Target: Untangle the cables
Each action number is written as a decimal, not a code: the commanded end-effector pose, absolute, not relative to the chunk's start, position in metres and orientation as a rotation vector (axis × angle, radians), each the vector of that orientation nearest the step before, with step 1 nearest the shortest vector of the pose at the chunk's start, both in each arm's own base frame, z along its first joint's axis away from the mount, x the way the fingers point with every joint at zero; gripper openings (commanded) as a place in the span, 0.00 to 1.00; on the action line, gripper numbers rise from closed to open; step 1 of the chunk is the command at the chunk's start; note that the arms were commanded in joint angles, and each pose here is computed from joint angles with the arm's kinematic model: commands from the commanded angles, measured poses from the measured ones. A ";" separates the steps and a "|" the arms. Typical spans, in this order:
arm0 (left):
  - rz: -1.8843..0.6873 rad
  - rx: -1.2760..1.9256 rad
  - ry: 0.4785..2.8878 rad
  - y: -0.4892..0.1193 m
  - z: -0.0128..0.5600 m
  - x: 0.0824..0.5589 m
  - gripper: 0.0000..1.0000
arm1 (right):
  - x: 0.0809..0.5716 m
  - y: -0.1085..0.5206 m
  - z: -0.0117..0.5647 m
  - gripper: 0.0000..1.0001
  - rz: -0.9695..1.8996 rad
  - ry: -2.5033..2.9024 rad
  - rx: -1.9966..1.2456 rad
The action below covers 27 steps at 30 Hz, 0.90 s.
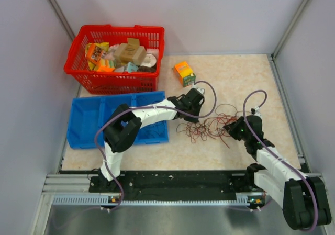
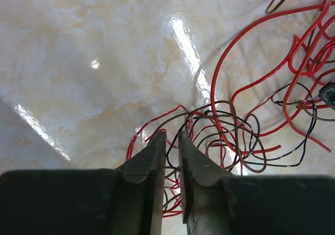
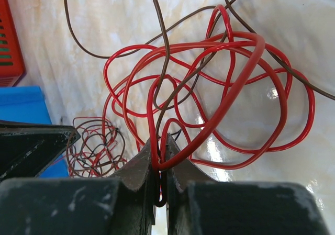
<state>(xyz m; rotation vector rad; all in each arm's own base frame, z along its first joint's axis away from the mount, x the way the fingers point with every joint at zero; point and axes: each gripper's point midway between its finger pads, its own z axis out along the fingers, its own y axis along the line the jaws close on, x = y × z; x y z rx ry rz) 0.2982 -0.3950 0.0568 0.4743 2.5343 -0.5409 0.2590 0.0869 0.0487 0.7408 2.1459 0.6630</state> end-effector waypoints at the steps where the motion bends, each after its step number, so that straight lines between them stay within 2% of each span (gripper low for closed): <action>1: -0.552 0.481 2.485 -0.401 0.075 0.307 0.26 | 0.271 0.088 0.066 0.00 0.688 2.096 0.724; 3: -0.568 0.497 2.484 -0.402 0.074 0.305 0.27 | 0.272 0.089 0.068 0.00 0.695 2.090 0.723; 4: -0.576 0.500 2.483 -0.403 0.074 0.304 0.22 | 0.271 0.089 0.068 0.00 0.698 2.089 0.728; 6: -0.580 0.503 2.467 -0.403 0.081 0.305 0.00 | 0.271 0.089 0.069 0.00 0.699 2.088 0.729; 8: -0.586 0.500 2.400 -0.401 0.105 0.309 0.00 | 0.270 0.087 0.066 0.00 0.684 2.091 0.741; 11: -0.642 0.473 2.244 -0.394 0.172 0.312 0.00 | 0.270 0.072 0.059 0.00 0.604 2.076 0.822; 15: -0.814 0.382 1.923 -0.358 0.314 0.286 0.00 | 0.267 0.041 0.049 0.00 0.462 2.053 0.982; 18: -0.894 0.304 1.660 -0.309 0.399 0.256 0.00 | 0.268 0.026 0.049 0.00 0.431 2.017 1.048; 23: -0.876 0.164 1.387 -0.218 0.490 0.213 0.00 | 0.271 -0.002 0.050 0.00 0.367 1.976 1.114; 27: -0.848 0.152 1.308 -0.177 0.532 0.188 0.00 | 0.270 -0.028 0.049 0.00 0.322 1.938 1.194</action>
